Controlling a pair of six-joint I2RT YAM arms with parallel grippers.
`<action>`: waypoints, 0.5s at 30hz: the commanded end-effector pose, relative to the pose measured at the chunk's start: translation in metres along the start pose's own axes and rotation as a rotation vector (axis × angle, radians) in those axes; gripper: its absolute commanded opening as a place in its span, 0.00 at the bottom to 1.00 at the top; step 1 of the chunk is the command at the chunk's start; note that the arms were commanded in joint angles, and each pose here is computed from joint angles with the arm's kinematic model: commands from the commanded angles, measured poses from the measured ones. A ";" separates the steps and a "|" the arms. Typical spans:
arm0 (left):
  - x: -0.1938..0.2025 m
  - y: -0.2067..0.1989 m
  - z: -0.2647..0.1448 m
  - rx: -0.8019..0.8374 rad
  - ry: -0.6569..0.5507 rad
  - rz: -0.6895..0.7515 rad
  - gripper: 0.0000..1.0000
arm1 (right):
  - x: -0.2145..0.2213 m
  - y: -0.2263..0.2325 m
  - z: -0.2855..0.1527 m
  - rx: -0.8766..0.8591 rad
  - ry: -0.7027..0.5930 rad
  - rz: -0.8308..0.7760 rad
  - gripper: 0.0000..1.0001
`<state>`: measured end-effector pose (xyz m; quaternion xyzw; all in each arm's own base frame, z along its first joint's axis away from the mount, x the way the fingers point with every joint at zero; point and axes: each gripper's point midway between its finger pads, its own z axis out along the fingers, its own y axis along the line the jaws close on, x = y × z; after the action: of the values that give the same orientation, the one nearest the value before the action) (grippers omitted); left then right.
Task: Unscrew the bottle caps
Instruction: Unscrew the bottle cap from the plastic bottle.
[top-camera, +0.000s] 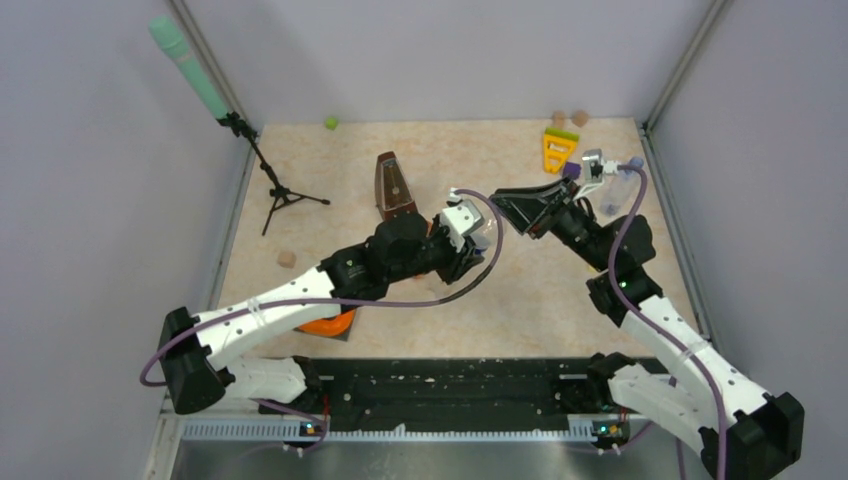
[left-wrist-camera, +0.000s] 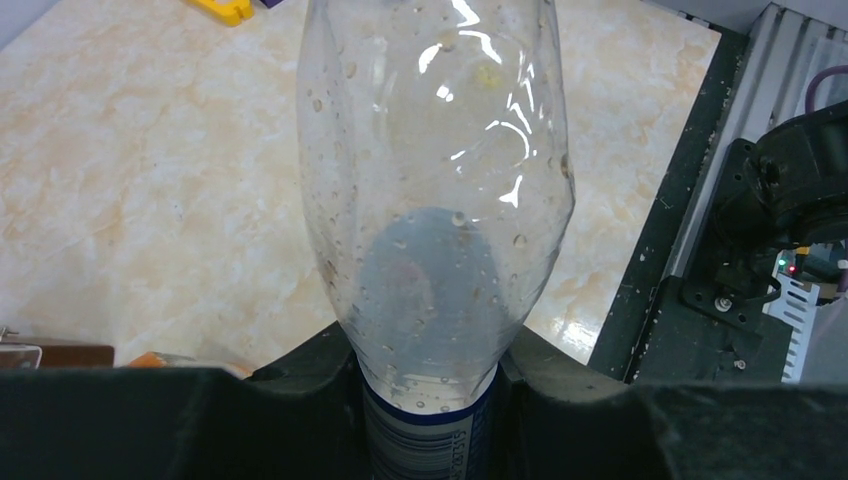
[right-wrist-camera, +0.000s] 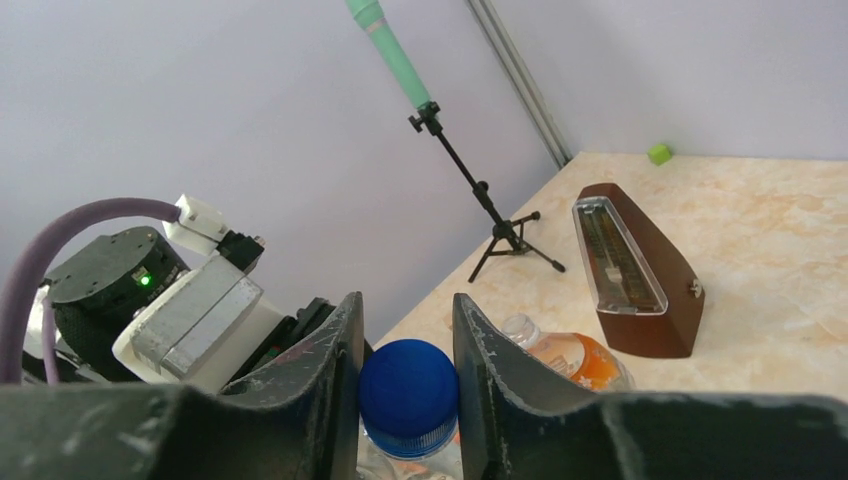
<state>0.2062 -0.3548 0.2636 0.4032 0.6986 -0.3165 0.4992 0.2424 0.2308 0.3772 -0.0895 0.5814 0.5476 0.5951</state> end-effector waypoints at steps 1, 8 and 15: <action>-0.032 -0.002 0.000 0.001 -0.097 -0.001 0.00 | -0.014 0.011 0.002 -0.013 -0.039 -0.023 0.21; -0.031 -0.019 -0.001 0.141 -0.091 -0.022 0.00 | -0.008 0.022 0.002 -0.090 0.001 -0.055 0.00; -0.053 -0.049 -0.035 0.578 -0.163 -0.063 0.00 | -0.007 0.060 -0.011 -0.309 0.020 -0.148 0.00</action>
<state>0.1935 -0.3552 0.2703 0.4308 0.6668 -0.4246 0.4352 0.2295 0.2361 0.3853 -0.1344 0.5581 0.5569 0.6002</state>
